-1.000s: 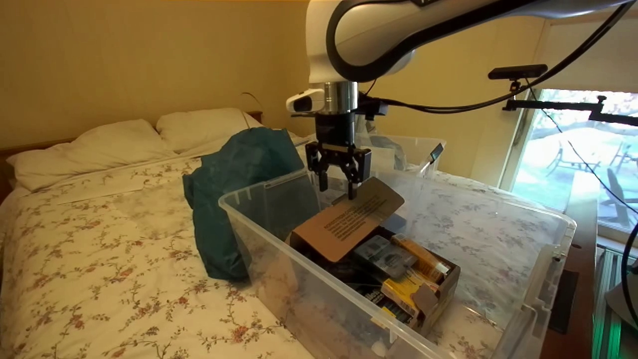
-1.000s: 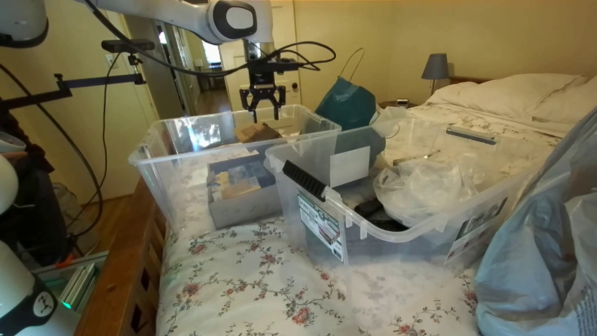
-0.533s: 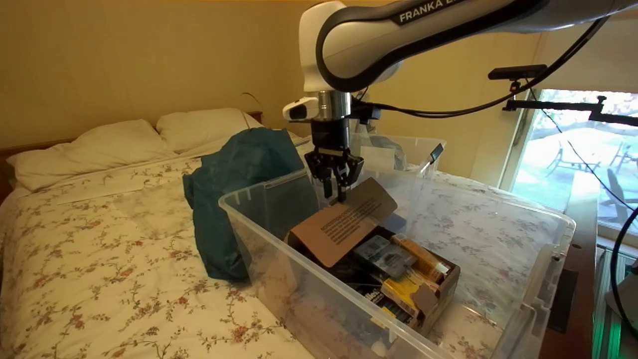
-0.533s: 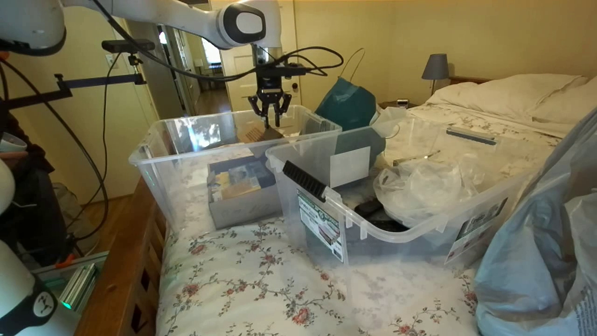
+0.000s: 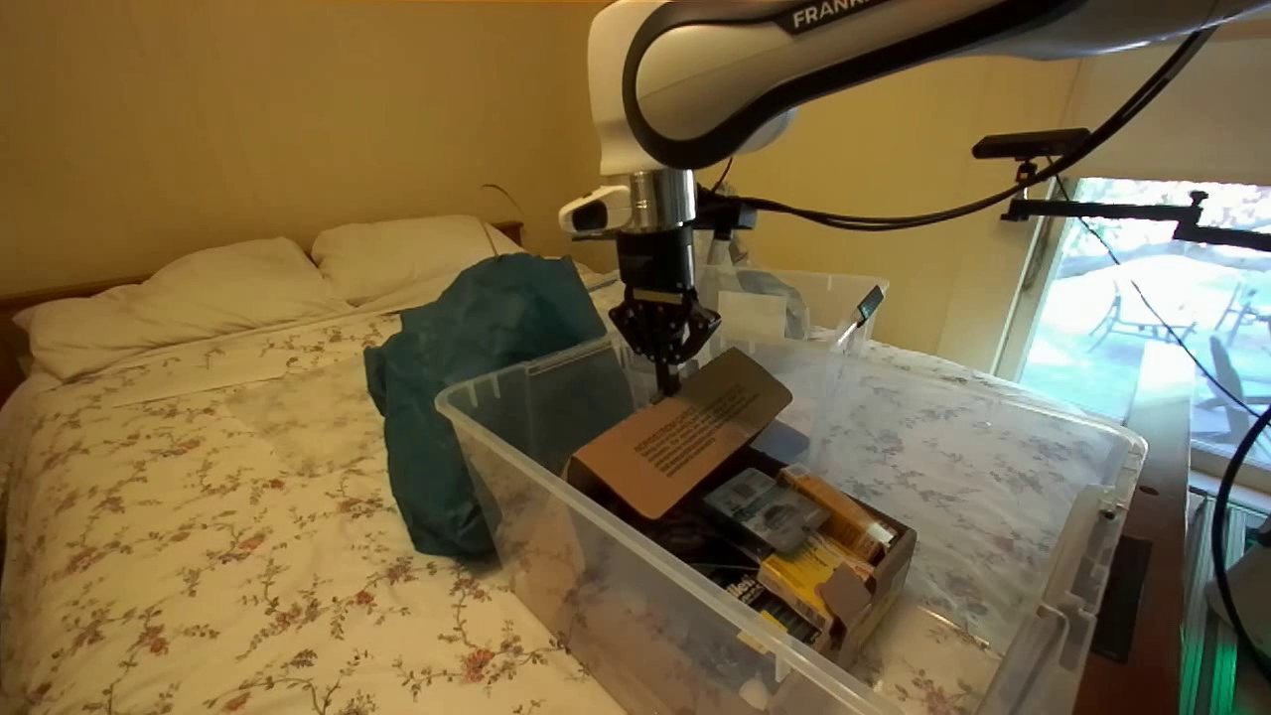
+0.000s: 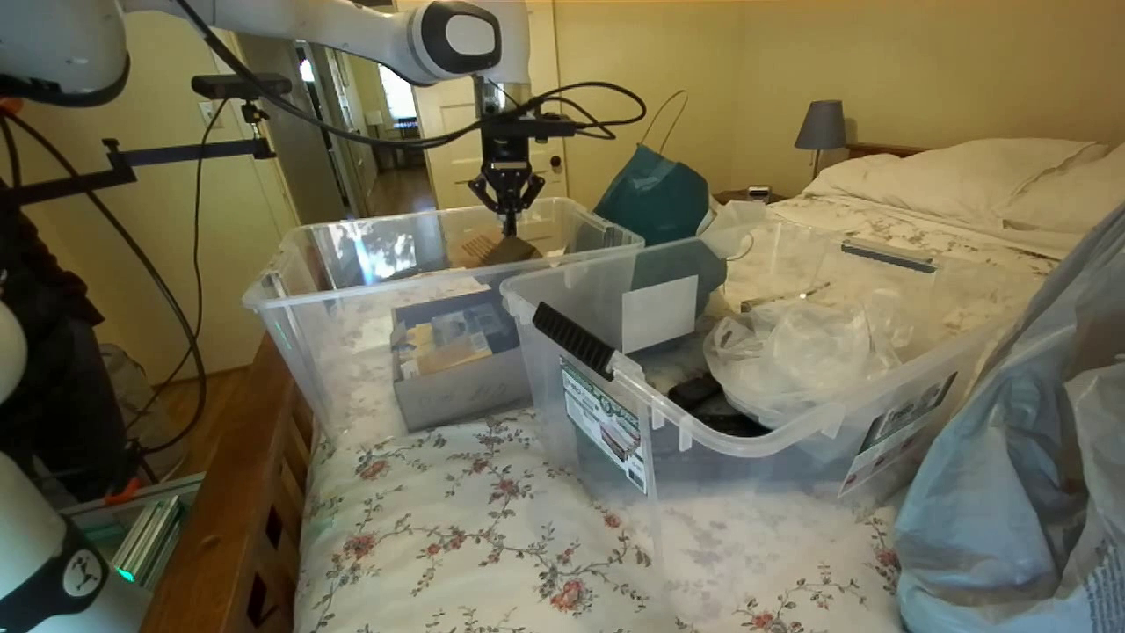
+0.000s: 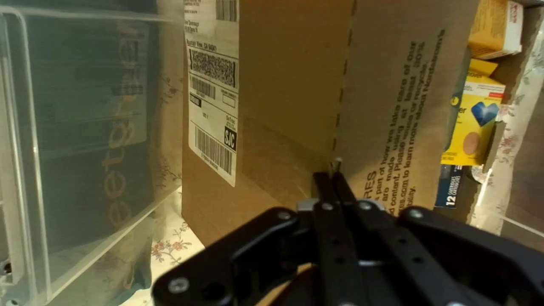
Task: Close the brown box.
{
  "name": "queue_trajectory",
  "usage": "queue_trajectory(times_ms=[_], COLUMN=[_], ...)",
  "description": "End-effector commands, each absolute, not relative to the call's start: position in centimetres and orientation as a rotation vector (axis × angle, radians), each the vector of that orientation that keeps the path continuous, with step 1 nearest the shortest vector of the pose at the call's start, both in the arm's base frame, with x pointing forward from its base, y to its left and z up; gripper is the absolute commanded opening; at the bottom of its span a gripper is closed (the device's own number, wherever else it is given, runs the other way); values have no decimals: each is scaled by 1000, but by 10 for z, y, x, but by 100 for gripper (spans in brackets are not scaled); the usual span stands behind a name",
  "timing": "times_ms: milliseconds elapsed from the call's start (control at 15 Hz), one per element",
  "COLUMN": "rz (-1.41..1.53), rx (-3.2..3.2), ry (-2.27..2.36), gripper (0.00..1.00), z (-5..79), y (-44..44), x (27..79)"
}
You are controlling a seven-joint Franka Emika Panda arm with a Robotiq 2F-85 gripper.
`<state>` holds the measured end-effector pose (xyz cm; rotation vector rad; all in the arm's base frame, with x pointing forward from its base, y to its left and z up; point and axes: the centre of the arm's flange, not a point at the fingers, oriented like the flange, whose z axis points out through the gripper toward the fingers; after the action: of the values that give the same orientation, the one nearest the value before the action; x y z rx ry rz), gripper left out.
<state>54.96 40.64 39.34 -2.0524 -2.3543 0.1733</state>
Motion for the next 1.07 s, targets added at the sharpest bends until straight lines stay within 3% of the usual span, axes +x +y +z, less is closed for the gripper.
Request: queue_trajectory(times_ms=[0, 400, 733, 1000], rz=[233, -48, 271, 439], rx=[-2062, -2042, -2043, -2130], ry=[-2291, -2288, -2058, -1888], gripper=[1, 1, 1, 1], z=[397, 488, 462, 385], y=[401, 379, 326, 281], x=[548, 502, 453, 453])
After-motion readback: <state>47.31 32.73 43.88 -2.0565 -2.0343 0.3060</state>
